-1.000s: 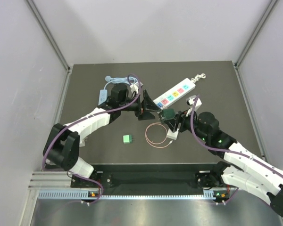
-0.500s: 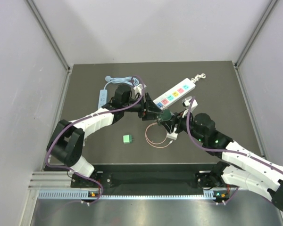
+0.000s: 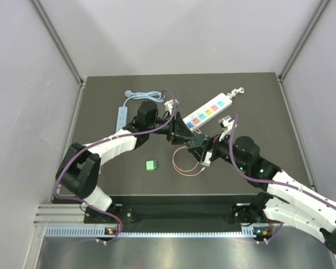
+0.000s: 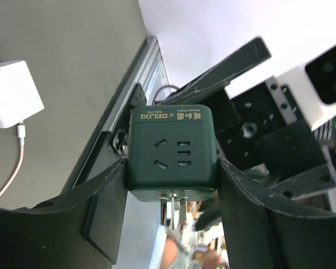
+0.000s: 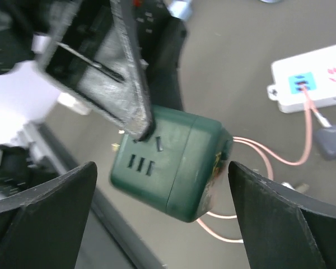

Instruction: Insert the plug

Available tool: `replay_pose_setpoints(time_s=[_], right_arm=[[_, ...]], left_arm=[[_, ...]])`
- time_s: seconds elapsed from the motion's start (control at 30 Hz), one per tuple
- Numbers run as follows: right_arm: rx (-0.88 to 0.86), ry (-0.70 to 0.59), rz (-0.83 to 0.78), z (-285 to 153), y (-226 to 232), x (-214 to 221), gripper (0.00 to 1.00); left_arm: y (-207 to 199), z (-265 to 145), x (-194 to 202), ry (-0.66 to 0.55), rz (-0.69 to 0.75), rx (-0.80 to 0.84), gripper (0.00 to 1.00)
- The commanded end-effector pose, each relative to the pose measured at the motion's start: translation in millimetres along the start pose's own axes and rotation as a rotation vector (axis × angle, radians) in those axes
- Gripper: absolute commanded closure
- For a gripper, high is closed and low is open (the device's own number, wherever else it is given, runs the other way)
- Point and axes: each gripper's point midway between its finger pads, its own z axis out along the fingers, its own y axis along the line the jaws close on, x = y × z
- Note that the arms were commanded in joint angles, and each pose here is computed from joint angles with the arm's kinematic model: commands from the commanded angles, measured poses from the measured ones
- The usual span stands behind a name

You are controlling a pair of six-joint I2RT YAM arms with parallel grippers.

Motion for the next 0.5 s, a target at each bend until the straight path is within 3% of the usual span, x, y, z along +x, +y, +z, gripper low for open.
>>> replay_pose_setpoints(time_s=[0.0,0.27,0.47], right_arm=[[-0.136,-0.060,0.059,-20,32,-29,0.00],[-0.478,0.000,0.146,-52,77,-44,0.00],[-0.537,-0.035,0.167,-68,87,-65,0.00]], left_arm=[[-61,-15,5,0.030,0.275,0.157,1.00],[-90,-32,25,0.075,0.463,0.225,1.00],[-115,-40,42,0.081,0.554,0.272,1.00]])
